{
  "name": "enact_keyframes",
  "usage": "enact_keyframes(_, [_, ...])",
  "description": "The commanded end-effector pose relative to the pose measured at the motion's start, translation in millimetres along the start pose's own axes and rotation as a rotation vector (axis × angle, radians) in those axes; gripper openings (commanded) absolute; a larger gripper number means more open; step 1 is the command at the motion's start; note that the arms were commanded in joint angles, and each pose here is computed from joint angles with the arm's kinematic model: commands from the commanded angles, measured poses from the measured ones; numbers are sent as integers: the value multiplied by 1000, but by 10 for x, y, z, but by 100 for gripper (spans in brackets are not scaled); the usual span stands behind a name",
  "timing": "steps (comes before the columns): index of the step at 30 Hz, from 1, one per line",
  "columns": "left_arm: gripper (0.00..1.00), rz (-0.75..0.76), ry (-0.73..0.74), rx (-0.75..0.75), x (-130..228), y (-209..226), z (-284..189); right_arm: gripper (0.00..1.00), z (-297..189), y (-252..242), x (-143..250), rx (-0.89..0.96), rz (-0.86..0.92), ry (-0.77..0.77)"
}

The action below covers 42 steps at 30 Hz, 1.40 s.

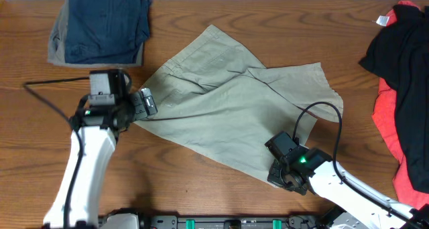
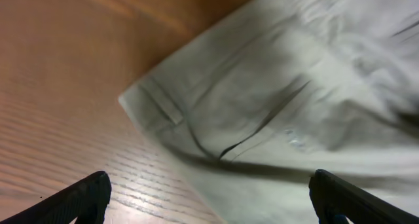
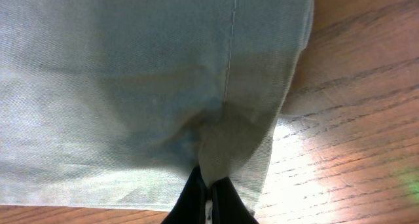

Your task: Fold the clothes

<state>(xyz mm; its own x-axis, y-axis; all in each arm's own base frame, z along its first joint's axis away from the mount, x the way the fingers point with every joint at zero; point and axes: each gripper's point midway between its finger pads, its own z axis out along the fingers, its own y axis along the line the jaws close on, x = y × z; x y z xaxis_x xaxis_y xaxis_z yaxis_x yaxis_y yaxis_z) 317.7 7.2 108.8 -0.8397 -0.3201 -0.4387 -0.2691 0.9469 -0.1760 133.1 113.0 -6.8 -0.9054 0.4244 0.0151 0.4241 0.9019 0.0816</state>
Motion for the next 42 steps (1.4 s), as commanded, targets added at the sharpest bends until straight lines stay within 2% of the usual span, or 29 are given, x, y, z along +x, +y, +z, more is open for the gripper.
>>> enact_keyframes(1, [98, -36, 43, -35, 10, 116, 123, 1, 14, -29, -21, 17, -10, -17])
enact_keyframes(6, [98, -205, 32, -235, -22, 586, 274, 2, 14, -26, -21, 16, -17, -17])
enact_keyframes(11, [98, -251, 29, -213, -82, 603, 481, 2, 14, -19, -25, 13, -17, -18])
enact_keyframes(17, [98, -262, 127, -102, 74, 414, 683, 2, 14, -18, -19, 12, -17, -15])
enact_keyframes(35, [99, -264, 187, -144, 211, 514, 1028, 1, 14, -17, -13, 11, -16, -12])
enact_keyframes(41, [93, -256, 159, -204, 170, 619, 1020, 1, 14, -16, -12, 11, -17, -12])
enact_keyframes(42, [89, -257, 159, -204, 171, 620, 1020, 1, 14, -16, -11, 11, -16, -11])
